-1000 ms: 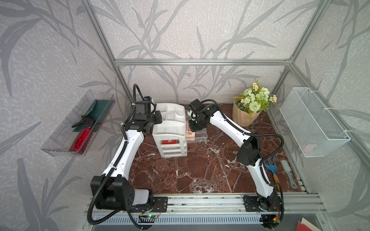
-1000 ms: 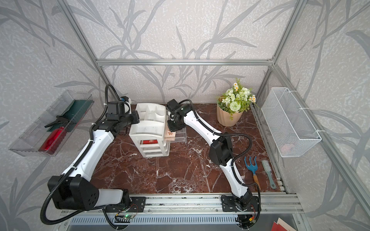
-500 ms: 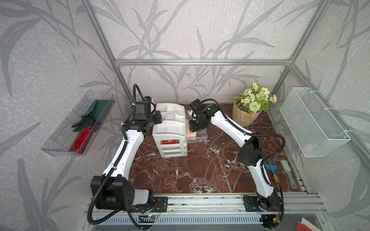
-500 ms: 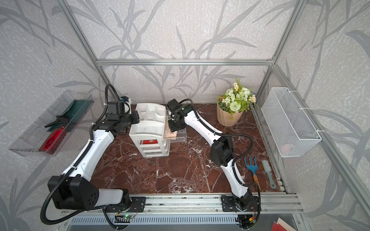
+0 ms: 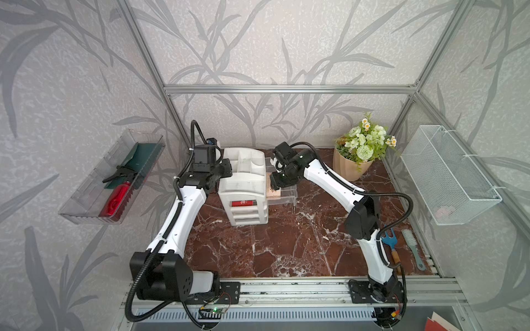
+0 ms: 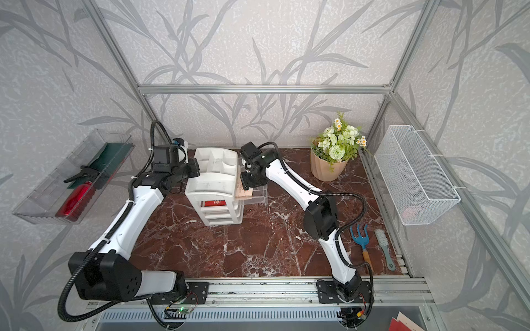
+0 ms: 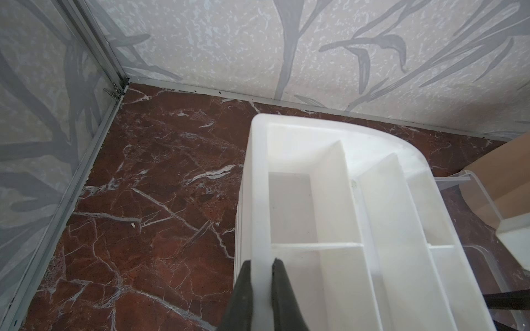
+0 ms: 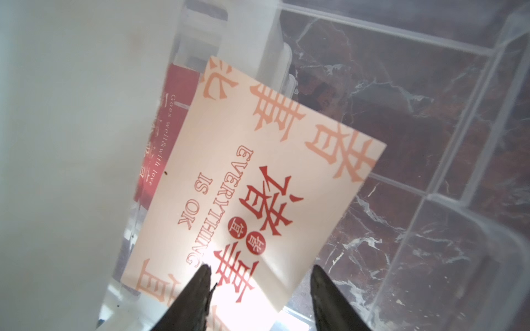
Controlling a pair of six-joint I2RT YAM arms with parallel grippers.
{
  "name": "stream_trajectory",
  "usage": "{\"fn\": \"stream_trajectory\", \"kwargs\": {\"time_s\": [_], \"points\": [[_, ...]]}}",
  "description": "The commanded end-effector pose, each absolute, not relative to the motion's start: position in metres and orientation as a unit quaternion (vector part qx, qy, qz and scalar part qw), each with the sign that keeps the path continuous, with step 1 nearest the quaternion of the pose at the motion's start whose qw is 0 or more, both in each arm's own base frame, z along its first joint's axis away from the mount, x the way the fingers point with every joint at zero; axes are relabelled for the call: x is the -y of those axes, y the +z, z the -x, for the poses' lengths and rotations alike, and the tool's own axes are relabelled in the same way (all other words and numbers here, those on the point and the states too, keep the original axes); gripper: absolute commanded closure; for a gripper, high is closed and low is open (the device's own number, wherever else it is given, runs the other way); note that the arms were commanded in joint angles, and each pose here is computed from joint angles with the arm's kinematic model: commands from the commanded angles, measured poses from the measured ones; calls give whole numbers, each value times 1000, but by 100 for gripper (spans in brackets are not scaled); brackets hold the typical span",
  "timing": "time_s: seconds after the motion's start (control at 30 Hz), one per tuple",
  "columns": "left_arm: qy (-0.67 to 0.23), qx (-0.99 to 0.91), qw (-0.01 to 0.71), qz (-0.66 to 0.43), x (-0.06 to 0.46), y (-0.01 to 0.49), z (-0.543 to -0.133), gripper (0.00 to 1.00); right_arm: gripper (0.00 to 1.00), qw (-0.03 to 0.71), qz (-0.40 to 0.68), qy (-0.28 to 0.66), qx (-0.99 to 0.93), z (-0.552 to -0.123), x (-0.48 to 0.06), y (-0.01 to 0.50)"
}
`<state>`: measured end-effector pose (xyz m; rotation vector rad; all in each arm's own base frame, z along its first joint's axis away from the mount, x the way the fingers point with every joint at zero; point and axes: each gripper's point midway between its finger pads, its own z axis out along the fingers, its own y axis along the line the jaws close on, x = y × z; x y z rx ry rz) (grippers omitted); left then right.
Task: Take the postcards out of the drawer
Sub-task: Pick up the postcard from the drawer.
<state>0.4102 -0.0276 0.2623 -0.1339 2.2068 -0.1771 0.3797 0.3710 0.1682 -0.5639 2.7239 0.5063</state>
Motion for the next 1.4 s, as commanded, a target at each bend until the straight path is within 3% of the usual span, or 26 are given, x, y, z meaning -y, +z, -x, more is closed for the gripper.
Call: {"fn": "stream_trajectory", "kwargs": {"time_s": [0.0,0.6,0.83,1.2,1.37], "points": [[-56,-926,372,28,29,215,-396,100,44,146,184,197,-952,-379,-367,172],[-57,-925,375,27,30,217,-394,100,49,149,119,366,-911,-388,-375,183],[-58,-925,375,28,30,216,-395,100,52,153,119,386,-902,-387,-378,192],[-63,-925,374,27,32,215,-396,100,69,152,123,401,-895,-383,-386,193],[-66,-924,375,27,32,216,-396,100,72,145,133,397,-896,-380,-394,191]]}}
